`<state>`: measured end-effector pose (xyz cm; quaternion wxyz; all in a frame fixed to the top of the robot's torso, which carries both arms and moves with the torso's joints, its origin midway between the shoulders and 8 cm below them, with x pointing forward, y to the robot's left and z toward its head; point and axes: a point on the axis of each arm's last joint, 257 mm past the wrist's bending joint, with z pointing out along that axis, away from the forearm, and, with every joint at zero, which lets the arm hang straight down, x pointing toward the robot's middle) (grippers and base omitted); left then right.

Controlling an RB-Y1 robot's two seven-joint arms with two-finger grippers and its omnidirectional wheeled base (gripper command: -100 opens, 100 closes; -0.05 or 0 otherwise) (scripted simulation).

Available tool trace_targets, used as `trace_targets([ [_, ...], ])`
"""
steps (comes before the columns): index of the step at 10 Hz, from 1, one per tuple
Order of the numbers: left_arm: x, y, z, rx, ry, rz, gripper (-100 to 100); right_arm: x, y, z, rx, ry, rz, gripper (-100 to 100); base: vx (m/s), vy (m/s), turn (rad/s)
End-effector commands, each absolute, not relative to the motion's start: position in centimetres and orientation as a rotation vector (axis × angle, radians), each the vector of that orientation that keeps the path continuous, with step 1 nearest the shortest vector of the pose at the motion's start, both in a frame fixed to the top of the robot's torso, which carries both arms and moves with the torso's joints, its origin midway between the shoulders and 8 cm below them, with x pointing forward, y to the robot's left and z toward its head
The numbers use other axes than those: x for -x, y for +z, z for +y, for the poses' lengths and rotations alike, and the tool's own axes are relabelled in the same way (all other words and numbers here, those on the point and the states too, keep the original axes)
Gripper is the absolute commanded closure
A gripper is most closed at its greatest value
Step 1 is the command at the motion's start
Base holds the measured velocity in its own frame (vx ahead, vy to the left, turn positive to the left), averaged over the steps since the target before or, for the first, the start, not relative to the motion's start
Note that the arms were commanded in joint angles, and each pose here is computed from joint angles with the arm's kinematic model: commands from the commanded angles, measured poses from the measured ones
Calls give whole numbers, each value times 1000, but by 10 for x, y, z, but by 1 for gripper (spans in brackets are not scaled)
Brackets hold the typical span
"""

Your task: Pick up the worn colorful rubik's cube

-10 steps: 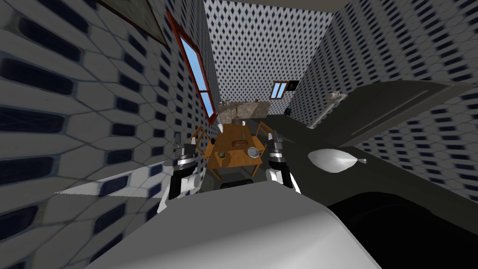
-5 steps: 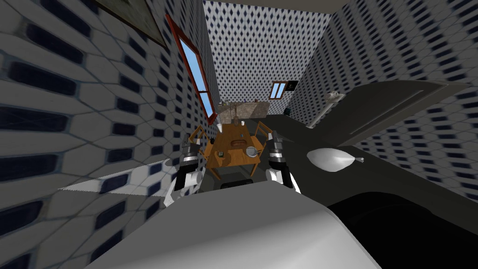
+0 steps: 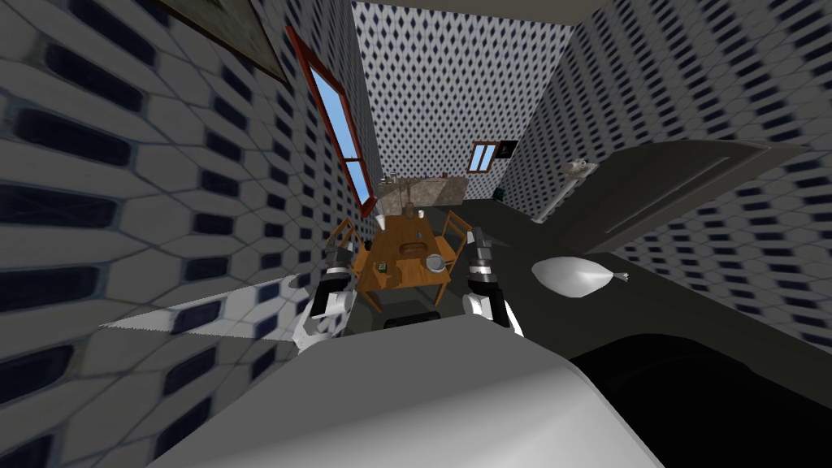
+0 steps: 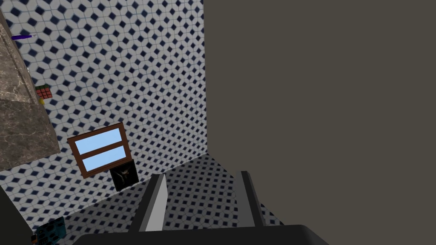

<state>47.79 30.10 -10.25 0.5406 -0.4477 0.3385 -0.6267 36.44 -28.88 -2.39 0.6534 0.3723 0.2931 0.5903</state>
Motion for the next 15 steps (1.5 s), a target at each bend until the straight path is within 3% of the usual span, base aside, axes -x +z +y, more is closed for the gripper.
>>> trace_targets([
  [1,-488,-117,304,1108,-1483,822,-100,-364,-24,-289,-845,1339,665,0,-22,-30,-3],
  [15,-569,-246,347,1643,-1375,894,-100,-364,-24,-289,-845,1339,665,0,-6,-29,-5],
])
